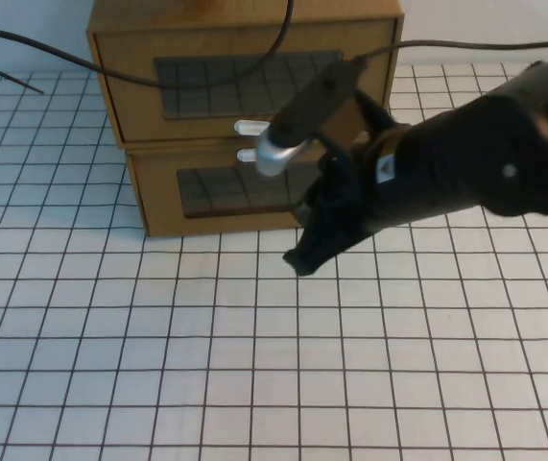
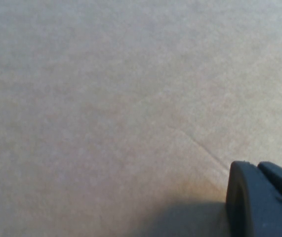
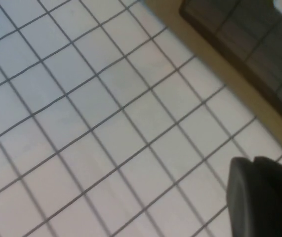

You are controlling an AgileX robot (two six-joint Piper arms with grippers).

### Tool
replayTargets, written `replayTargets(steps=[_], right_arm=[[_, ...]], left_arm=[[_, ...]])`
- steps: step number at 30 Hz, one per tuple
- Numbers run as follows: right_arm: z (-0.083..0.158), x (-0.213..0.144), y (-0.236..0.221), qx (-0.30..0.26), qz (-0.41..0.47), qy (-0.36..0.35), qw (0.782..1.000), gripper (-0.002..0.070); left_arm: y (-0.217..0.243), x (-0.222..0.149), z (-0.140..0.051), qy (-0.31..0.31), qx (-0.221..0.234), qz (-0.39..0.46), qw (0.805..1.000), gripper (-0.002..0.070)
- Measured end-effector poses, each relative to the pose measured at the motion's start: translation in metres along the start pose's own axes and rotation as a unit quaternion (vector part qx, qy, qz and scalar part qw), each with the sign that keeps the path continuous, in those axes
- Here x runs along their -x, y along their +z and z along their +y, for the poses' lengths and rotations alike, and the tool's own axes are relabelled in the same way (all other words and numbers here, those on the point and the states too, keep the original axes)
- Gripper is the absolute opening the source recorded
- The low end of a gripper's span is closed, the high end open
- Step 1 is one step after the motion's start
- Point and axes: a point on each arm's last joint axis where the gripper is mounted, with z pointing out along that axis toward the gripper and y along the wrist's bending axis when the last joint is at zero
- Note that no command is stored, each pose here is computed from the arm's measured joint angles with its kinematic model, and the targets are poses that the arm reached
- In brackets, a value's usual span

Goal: Open the shoe box
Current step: 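Pull the top drawer of the cardboard box fully open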

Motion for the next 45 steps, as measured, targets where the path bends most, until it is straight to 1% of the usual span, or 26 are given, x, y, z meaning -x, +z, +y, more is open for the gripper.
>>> replayTargets(steps=[2,4,7,10,13,15,19,23,26,32,45], right_arm=[[0.007,0.007,0.012,-0.022,-0.016,-0.056,0.998,-0.0015],[0.013,0.011,0.022,-0.044,-0.032,-0.117,0.992,-0.0015],[0.020,0.016,0.035,-0.071,-0.052,-0.201,0.976,-0.0015],[0.021,0.020,0.046,-0.092,-0.072,-0.263,0.958,-0.0010],[0.021,0.020,0.056,-0.108,-0.076,-0.317,0.939,0.0028],[0.021,0.019,0.063,-0.113,-0.073,-0.342,0.930,0.0074],[0.021,0.017,0.073,-0.116,-0.070,-0.350,0.927,0.0158],[0.019,0.018,0.077,-0.130,-0.070,-0.355,0.923,0.0192],[0.015,0.025,0.075,-0.155,-0.080,-0.365,0.915,0.0198],[0.006,0.040,0.068,-0.200,-0.097,-0.342,0.913,0.0198],[0.002,0.039,0.099,-0.212,-0.074,-0.344,0.912,0.0198]], left_arm=[[0.000,0.000,0.000,0.000,0.000,0.000,1.000,-0.0002],[0.000,0.000,0.000,0.000,0.000,0.000,1.000,-0.0002],[0.000,0.000,0.000,0.000,0.000,0.000,1.000,-0.0002],[0.000,0.000,0.000,0.000,0.000,0.000,1.000,-0.0002],[0.000,0.000,0.000,0.000,0.000,0.000,1.000,-0.0002],[0.000,0.000,0.000,0.000,0.000,0.000,1.000,-0.0002],[0.000,0.000,0.000,0.000,0.000,0.000,1.000,-0.0002],[0.000,0.000,0.000,0.000,0.000,0.000,1.000,-0.0002],[0.000,0.000,0.000,0.000,0.000,0.000,1.000,-0.0002],[0.000,0.000,0.000,0.000,0.000,0.000,1.000,-0.0002],[0.000,0.000,0.000,-0.001,0.000,0.000,1.000,-0.0002]])
